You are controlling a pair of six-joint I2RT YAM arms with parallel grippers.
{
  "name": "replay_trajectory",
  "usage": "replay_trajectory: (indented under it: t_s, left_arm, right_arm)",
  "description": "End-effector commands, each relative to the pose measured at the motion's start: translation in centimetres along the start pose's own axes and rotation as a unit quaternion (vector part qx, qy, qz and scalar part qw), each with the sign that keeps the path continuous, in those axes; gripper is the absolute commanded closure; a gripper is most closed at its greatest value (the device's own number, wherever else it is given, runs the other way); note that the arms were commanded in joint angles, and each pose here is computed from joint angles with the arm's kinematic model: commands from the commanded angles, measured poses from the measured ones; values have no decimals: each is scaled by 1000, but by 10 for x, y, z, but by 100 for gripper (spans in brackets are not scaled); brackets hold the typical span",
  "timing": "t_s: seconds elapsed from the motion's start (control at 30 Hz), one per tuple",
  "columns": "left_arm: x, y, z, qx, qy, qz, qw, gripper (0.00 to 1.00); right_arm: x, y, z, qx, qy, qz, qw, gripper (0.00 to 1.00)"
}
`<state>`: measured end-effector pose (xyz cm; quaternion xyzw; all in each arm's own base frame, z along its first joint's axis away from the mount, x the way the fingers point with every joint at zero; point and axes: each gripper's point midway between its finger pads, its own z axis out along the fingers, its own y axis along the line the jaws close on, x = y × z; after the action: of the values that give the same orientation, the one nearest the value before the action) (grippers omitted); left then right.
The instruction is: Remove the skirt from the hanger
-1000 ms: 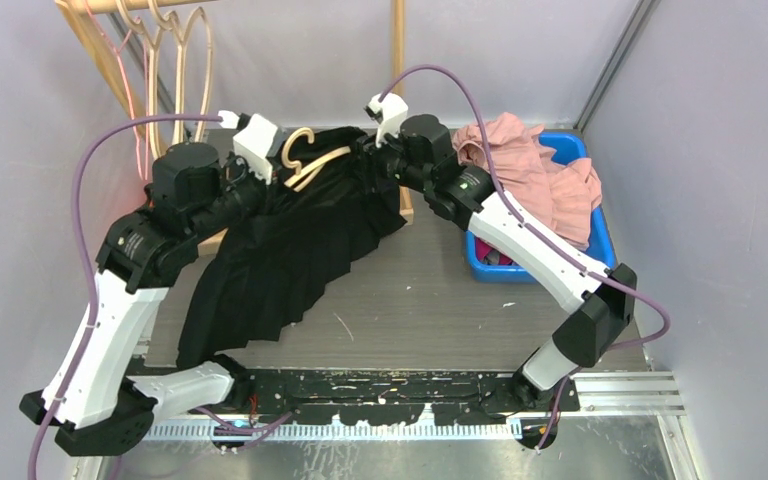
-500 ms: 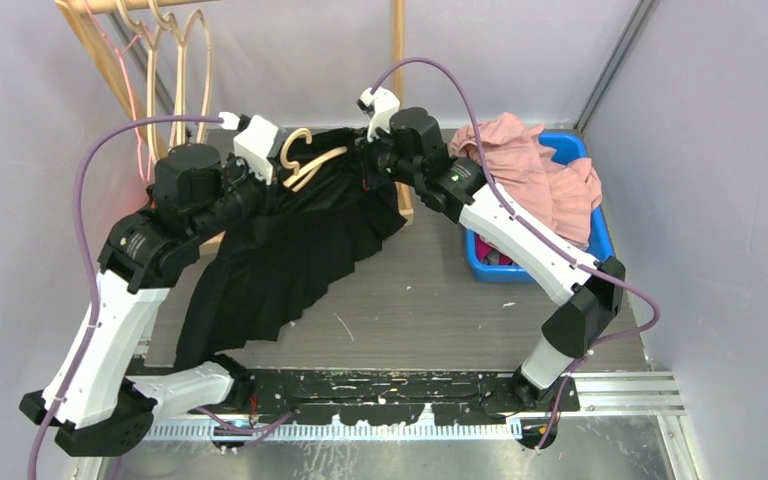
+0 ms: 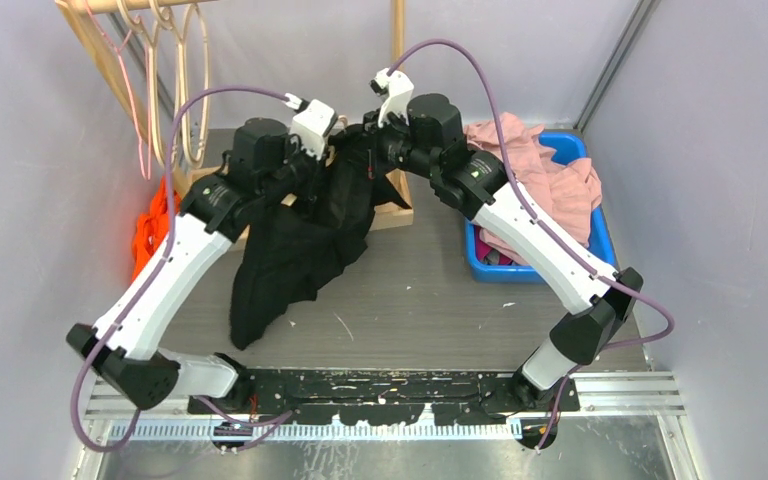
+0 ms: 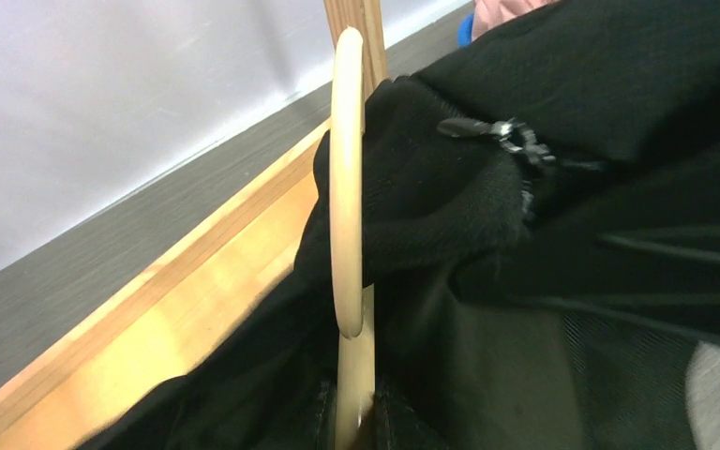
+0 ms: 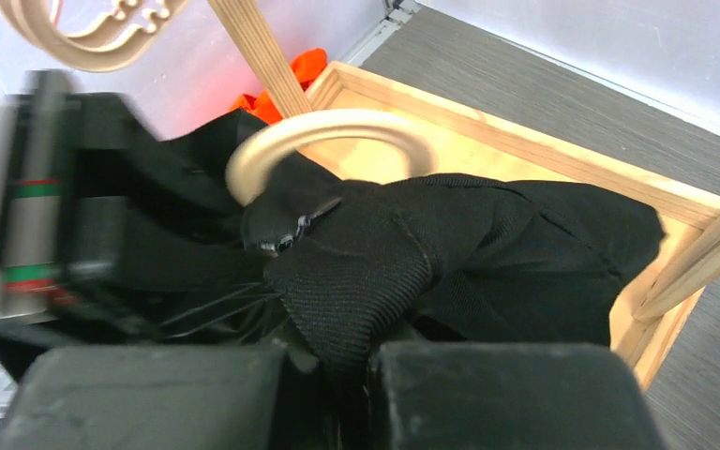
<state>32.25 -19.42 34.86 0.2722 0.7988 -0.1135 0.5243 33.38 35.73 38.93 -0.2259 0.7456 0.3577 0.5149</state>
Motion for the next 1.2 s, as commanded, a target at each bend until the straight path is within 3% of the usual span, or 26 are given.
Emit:
replay_trajectory:
  t_s: [0.0, 0.13, 0.27, 0.8, 1.0, 1.17]
  left_arm:
    - [-34, 4, 25, -10, -58, 2, 998, 100]
    - [-25, -3, 36, -5, -46, 14, 999, 100]
    - [-15, -10, 21, -2, -55, 29, 998, 100]
    - [-1, -25, -146, 48, -141, -3, 989, 100]
    - [25, -26, -168, 54, -109, 4, 993, 100]
    - [55, -25, -160, 49, -48, 7, 998, 100]
  right_arm:
    - [-51, 31, -33, -41, -71, -4, 997, 94]
    - [-43, 28, -29, -37, -61, -5, 997, 94]
    - [-38, 19, -23, -21, -58, -11, 998, 94]
    - [-26, 1, 10, 8, -34, -21, 999, 94]
    - [-27, 0, 10, 13, -32, -25, 999, 94]
    - [-31, -1, 7, 19, -37, -29, 999, 94]
